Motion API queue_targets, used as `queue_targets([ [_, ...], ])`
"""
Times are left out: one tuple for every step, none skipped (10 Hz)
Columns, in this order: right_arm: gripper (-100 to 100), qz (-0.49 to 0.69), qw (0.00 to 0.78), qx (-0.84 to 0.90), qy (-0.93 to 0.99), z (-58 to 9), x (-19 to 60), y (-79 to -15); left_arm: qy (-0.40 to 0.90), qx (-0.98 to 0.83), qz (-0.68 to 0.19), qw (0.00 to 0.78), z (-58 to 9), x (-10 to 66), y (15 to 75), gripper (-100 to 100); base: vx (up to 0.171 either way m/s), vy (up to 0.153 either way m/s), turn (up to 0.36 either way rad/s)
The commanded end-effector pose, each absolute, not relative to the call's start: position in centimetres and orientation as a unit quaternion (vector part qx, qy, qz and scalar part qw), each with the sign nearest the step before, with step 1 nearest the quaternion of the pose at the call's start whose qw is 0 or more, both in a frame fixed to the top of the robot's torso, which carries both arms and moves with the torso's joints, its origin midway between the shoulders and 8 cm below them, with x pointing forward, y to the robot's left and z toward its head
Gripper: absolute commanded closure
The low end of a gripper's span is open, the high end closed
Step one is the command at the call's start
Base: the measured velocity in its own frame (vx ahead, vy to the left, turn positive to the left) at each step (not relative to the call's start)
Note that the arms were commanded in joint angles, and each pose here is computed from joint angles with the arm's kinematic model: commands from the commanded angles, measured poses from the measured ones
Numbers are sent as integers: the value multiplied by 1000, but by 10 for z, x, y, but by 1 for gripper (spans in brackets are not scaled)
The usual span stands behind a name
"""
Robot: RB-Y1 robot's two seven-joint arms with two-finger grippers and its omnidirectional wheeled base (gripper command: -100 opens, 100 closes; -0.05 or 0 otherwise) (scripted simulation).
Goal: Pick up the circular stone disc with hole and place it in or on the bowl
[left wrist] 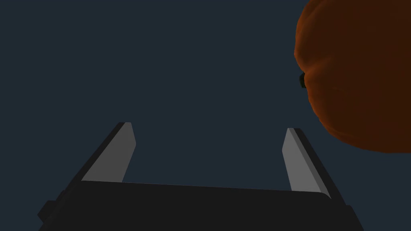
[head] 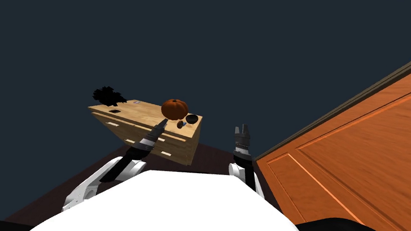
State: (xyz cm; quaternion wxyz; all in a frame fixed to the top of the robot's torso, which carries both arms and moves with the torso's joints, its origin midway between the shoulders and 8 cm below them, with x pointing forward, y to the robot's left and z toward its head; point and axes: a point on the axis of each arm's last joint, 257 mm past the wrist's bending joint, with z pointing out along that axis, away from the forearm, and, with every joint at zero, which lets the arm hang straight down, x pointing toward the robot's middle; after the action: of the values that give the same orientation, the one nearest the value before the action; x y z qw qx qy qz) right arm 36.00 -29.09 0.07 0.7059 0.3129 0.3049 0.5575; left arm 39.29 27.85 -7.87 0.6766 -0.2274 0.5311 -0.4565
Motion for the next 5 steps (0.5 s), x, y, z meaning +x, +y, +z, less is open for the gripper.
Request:
queue_targets([
  [0,557,706,313,305,1,360,-291,565,-222,-432,667,-101,399,285,-100,-47,-57,-109],
  [0,557,706,313,305,1,360,-291,566,-220,-432,667,-101,399,285,-100,-35,-47,-23],
  [0,557,706,313,305,1,360,-291,589,-215,-414,660,-116,401,290,-100,-27,-49,-61],
  [0,557,706,313,305,1,360,-291,610,-210,-397,653,-131,403,297,-100,-42,-60,-109],
  [0,557,706,313,305,1,360,-291,629,-207,-379,647,-146,404,304,-100,-39,-80,-104],
])
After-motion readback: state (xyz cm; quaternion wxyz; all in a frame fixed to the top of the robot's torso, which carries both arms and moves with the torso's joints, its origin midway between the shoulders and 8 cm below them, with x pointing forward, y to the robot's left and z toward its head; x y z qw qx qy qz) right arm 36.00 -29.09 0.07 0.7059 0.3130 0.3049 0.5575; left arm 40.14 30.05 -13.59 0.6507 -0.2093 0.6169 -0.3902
